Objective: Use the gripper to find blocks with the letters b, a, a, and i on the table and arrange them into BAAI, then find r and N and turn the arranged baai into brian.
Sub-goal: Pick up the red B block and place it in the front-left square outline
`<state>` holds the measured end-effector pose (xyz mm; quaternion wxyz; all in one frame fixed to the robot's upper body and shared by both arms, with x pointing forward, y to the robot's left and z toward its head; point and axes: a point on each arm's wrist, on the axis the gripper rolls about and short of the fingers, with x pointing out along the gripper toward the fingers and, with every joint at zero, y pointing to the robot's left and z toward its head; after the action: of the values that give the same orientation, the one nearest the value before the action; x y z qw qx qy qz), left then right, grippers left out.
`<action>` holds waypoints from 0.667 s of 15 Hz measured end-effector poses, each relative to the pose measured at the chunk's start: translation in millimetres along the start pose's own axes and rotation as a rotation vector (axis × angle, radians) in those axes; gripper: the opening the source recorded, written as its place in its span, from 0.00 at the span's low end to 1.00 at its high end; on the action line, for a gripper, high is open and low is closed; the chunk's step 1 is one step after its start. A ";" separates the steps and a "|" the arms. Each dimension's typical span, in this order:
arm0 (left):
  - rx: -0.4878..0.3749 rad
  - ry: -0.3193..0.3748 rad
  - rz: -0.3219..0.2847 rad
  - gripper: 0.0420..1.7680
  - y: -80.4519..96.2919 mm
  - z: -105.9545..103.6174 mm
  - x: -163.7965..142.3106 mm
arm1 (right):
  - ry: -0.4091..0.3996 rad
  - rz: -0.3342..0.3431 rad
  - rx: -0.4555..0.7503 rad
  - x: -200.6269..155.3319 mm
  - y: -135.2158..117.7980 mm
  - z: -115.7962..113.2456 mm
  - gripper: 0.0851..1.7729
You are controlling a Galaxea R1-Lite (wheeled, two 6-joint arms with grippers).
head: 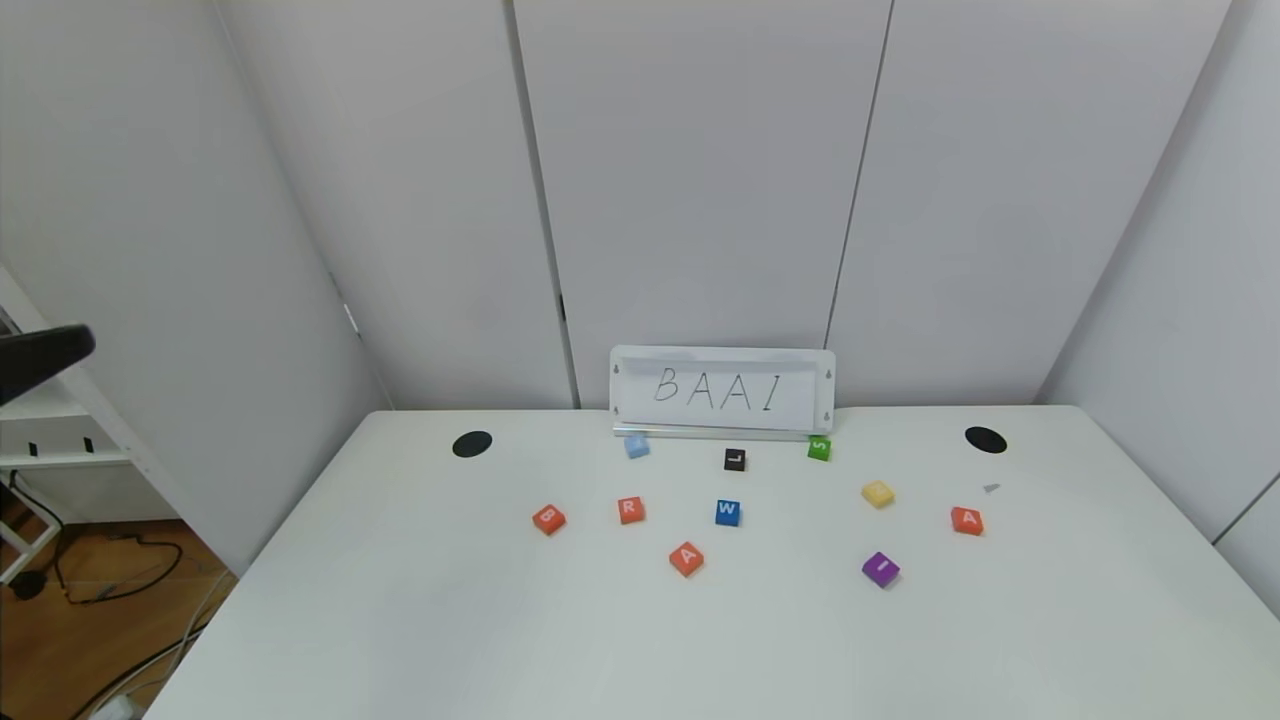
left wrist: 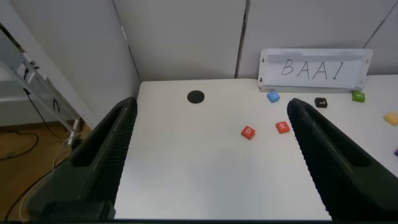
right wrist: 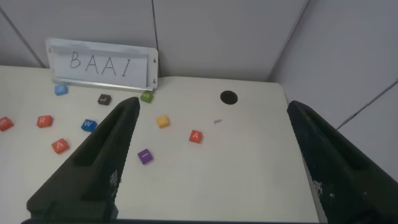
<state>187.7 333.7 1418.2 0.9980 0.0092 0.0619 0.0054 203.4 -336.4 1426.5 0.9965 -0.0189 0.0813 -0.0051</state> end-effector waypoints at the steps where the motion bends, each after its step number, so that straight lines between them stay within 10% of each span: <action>1: 0.000 0.018 -0.001 0.97 -0.1 1.2 8.7 | 0.011 0.002 0.000 5.9 0.1 1.0 0.96; 10: 0.000 0.178 -0.006 0.97 -1.2 -4.7 73.6 | 0.153 0.021 -0.004 72.3 4.0 -1.9 0.96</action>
<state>260.1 333.4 1404.4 0.9886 0.0087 0.1502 0.0034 274.4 -333.4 1412.9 0.9873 -0.0198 0.1575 0.0043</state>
